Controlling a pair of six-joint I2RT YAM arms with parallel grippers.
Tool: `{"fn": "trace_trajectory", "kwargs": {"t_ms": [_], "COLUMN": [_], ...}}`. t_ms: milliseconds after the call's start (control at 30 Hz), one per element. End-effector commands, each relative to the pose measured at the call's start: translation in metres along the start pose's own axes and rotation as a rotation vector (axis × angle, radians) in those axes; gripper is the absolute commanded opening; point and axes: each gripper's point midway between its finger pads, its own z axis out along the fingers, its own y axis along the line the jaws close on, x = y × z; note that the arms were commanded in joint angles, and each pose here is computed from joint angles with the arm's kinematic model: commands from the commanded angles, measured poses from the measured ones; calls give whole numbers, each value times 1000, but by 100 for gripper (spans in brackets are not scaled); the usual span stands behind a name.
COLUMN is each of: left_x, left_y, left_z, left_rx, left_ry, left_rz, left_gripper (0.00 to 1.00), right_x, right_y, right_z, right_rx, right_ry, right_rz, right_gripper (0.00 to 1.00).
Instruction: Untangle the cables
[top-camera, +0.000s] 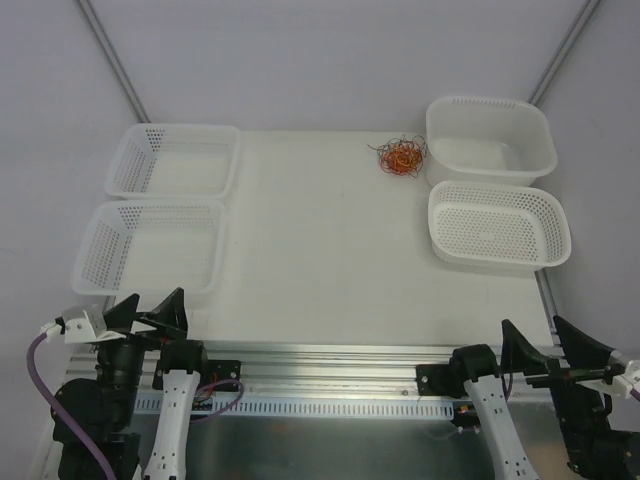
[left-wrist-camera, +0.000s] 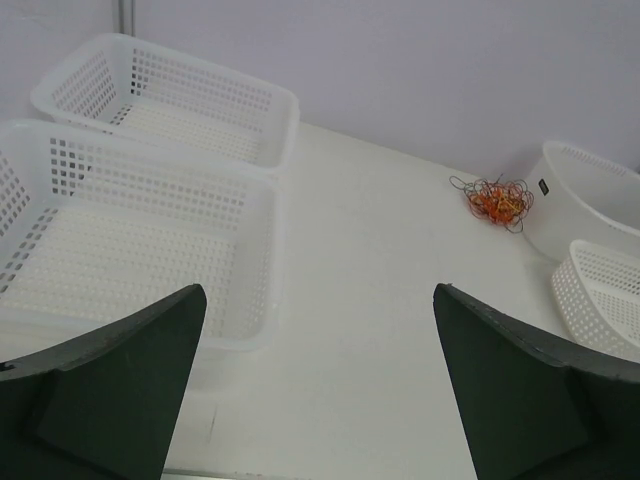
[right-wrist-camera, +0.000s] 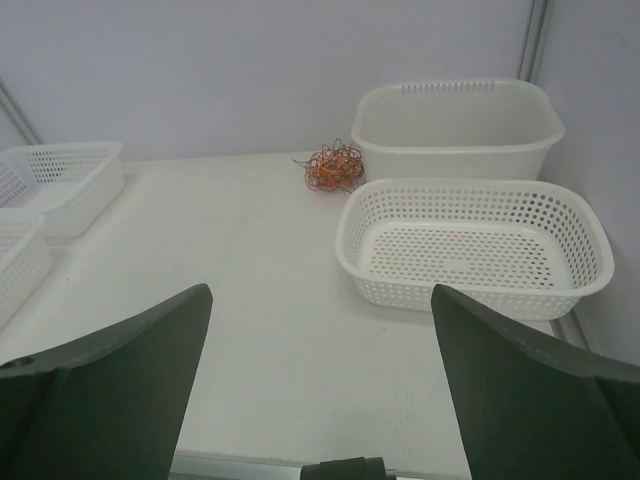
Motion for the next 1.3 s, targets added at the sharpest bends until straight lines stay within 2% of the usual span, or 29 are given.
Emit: {"fn": "trace_trajectory", "kwargs": {"t_ms": [0, 133, 267, 433, 533, 567, 633, 667, 733, 800, 833, 967, 1033, 1067, 1100, 1267], "left_x": [-5, 13, 39, 46, 67, 87, 100, 115, 132, 140, 145, 159, 164, 166, 168, 155], "left_y": [2, 2, 5, 7, 9, 12, 3, 4, 2, 5, 9, 11, 9, 7, 6, 1], "left_z": [-32, -19, 3, 27, 62, 78, 94, 104, 114, 118, 121, 130, 133, 135, 136, 138], "left_rx": [29, 40, 20, -21, -59, -84, -42, -55, -31, -29, -34, -4, 32, 61, 73, 116], "left_ry": [-157, -95, -1, 81, 179, 262, 334, 413, 515, 559, 587, 598, 586, 562, 550, 460], "left_rz": [-18, -31, -115, -153, -221, -241, -269, -270, -222, -183, -152, -117, -110, -111, -112, -83], "left_gripper": [99, 99, 99, 99, 99, 99, 99, 99, 99, 99, 99, 99, 99, 99, 99, 99], "right_x": [0, 11, 34, 57, 68, 70, 75, 76, 77, 75, 83, 103, 108, 124, 121, 158], "right_y": [0, 10, 21, 20, 27, 28, 28, 27, 30, 38, 40, 43, 50, 53, 52, 68], "right_z": [-28, -19, 6, 48, 82, 91, 120, 132, 165, 190, 212, 277, 305, 325, 345, 419], "right_rx": [-23, -72, -108, -49, -60, -59, -26, -14, -5, -46, -46, -47, -64, -68, -50, -71], "right_ry": [-128, -75, 87, 285, 399, 422, 489, 512, 560, 573, 626, 692, 675, 706, 653, 609], "right_rz": [-2, 13, 17, 65, 69, 70, 79, 78, 79, 63, 54, -3, -40, -49, -70, -115], "right_gripper": [97, 97, 97, 97, 97, 97, 97, 97, 97, 97, 97, 97, 97, 97, 97, 98]}}
